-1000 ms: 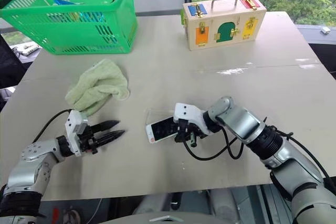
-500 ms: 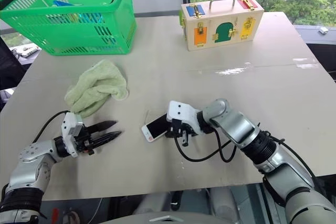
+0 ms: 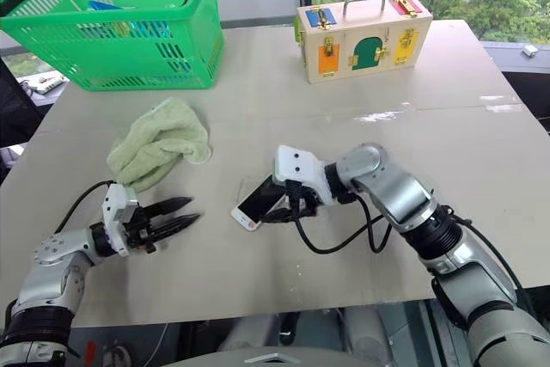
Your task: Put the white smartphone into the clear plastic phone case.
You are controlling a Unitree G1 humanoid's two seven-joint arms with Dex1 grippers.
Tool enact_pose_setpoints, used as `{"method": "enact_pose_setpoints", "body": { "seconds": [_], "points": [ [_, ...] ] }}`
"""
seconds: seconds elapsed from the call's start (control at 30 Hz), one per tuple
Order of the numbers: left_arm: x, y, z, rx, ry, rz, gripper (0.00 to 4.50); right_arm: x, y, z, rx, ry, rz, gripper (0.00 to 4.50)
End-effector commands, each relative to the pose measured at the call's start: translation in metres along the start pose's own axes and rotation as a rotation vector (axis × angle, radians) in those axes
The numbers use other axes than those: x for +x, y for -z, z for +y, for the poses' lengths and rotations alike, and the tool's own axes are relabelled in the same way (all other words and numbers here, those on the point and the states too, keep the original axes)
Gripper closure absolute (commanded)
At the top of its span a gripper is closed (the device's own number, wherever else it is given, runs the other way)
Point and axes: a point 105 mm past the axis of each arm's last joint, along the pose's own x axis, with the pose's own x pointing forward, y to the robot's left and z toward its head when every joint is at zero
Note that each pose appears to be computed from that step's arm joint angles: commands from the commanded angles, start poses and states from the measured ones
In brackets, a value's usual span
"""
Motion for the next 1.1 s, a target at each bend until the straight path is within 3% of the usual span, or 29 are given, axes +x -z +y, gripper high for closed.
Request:
{"method": "enact_pose_setpoints", "body": {
  "seconds": [0.03, 0.4, 0.8, 1.1],
  "points": [
    [-0.002, 0.002, 0.002, -0.004, -0.022, 0.005, 2.09, 0.006, 0.000, -0.015, -0.183, 0.038, 0.071, 0.03],
    [-0.007, -0.001, -0.006, 0.007, -0.059, -0.014, 2.09, 0.025, 0.014, -0.040, -0.317, -0.064, 0.165, 0.03],
    [-0.016, -0.008, -0.032, 0.005, -0.129, -0.032, 2.09, 0.040, 0.023, -0.035, -0.338, -0.213, 0.176, 0.03],
    [-0.004, -0.037, -0.043, 0.014, -0.144, -0.048, 2.09, 0.049, 0.026, -0.043, -0.367, -0.187, 0.192, 0.03]
  ]
}}
